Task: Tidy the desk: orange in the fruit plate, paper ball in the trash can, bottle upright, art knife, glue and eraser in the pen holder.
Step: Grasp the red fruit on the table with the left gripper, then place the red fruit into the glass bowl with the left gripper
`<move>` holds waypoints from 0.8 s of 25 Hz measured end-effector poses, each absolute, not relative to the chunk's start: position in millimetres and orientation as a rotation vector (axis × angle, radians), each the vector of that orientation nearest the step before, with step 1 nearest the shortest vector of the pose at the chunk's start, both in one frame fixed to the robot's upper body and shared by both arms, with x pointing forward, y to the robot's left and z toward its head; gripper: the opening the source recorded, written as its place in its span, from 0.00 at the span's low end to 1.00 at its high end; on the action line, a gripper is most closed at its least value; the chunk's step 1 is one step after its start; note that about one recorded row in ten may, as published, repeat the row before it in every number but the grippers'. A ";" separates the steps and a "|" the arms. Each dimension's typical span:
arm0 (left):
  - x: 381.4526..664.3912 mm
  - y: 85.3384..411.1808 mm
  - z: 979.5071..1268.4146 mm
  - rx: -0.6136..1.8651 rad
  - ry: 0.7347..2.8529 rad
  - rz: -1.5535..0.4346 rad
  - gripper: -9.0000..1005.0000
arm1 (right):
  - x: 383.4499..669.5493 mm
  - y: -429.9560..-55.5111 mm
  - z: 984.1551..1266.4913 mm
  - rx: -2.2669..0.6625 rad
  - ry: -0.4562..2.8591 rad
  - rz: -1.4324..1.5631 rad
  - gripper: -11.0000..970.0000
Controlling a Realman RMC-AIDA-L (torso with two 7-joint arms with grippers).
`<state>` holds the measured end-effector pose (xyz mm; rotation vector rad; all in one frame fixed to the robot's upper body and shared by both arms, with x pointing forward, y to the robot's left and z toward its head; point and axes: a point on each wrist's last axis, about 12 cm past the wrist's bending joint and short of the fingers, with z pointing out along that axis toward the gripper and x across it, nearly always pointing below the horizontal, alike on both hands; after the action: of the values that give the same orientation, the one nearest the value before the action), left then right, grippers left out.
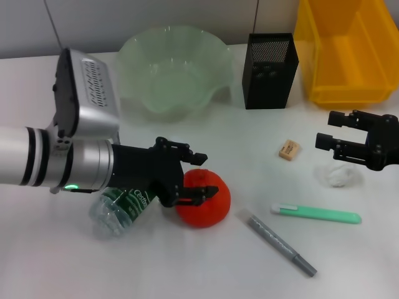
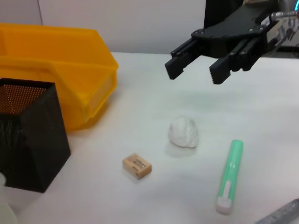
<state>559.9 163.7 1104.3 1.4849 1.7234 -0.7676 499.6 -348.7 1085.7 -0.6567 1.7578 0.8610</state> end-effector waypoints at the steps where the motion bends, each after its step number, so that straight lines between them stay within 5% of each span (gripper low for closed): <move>1: 561.4 162.1 1104.6 1.492 1.722 -0.740 0.62 | 498.7 -349.5 1085.3 -0.652 1.759 0.859 0.73; 20: 559.3 151.6 1089.4 1.598 1.778 -0.604 0.61 | 495.8 -353.3 1084.5 -0.636 1.762 0.850 0.73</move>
<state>559.3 151.6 1089.4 1.5981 1.7783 -0.6045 495.8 -353.3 1084.5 -0.6365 1.7620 0.8502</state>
